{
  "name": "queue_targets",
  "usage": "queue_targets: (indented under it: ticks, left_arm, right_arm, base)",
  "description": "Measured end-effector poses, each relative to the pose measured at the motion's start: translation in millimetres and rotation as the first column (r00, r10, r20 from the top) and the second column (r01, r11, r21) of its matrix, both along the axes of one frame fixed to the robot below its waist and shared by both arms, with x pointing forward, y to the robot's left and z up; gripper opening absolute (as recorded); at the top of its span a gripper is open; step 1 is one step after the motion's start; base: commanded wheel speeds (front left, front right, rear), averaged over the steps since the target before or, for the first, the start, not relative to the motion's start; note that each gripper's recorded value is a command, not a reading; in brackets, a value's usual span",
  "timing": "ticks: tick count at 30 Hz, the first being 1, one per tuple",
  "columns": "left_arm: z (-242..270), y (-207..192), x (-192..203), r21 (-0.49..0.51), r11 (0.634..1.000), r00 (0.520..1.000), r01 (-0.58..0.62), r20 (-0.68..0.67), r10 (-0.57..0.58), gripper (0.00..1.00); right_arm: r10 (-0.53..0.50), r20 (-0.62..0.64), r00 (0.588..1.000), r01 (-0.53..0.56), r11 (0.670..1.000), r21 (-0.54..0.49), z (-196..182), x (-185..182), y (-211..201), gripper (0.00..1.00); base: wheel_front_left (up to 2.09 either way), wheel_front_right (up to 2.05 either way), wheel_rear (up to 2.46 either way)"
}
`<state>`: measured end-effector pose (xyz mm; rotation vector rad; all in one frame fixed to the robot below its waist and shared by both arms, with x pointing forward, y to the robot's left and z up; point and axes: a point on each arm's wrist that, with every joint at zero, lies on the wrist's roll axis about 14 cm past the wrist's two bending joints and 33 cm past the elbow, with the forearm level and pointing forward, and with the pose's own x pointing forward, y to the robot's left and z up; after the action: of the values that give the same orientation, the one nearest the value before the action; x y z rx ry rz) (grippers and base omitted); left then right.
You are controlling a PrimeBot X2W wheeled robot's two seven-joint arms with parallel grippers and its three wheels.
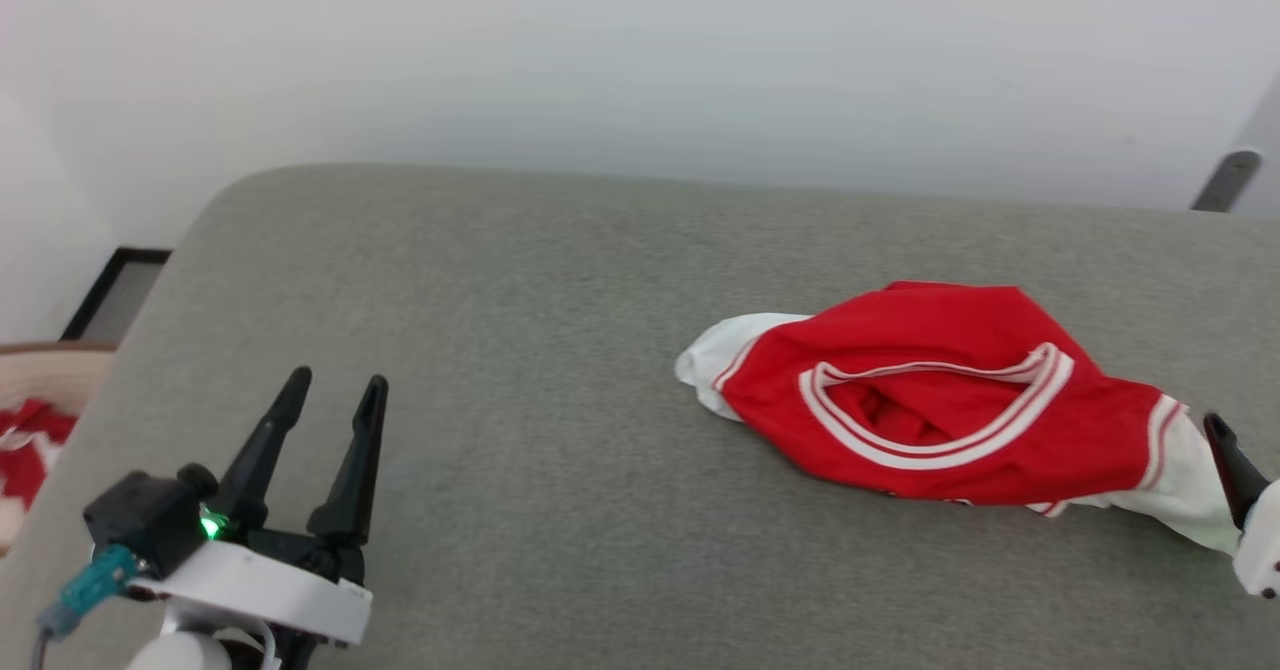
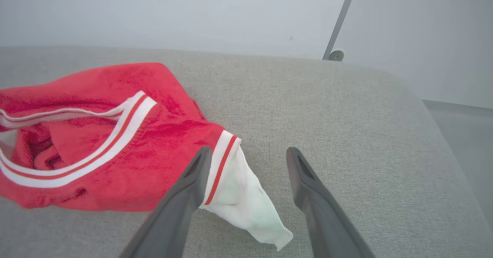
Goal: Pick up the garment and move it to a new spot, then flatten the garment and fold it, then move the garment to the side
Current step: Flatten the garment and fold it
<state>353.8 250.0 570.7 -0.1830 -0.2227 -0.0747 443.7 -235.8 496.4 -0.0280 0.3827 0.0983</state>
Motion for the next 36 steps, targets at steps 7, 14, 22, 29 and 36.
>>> queue_targets:
  ticks: [7,14,22,29,36]
  left_arm:
    - [15.2,-25.5,20.6,0.002,0.991,0.991,0.131,-0.011,-0.131,1.0]
    - [30.4,-58.4,55.4,0.027,0.961,0.959,0.276,-0.081,-0.273,1.0]
    - [32.7,-86.5,112.1,0.021,0.922,0.897,0.386,-0.243,-0.37,1.0]
    - [4.7,-111.6,158.0,-0.018,0.892,0.802,0.452,-0.429,-0.415,1.0]
    - [-66.8,-137.5,174.8,-0.051,0.854,0.623,0.518,-0.662,-0.418,1.0]
  right_arm:
    - [-0.03,0.221,0.975,0.019,0.999,0.051,38.2,-19.0,7.2,1.0]
    - [-0.1,0.355,0.929,0.069,0.993,0.099,59.7,-38.3,3.5,1.0]
    - [-0.15,0.414,0.898,0.101,0.985,0.137,62.1,-41.7,7.0,1.0]
    - [-0.186,0.386,0.904,0.135,0.979,0.155,41.4,-36.6,2.5,1.0]
    - [-0.227,0.357,0.906,0.182,0.971,0.156,23.7,-31.5,-9.8,1.0]
  base:
    - [0.0,0.0,0.0]
    - [0.0,0.0,0.0]
    - [0.0,0.0,0.0]
    - [0.0,0.0,0.0]
    - [0.0,0.0,0.0]
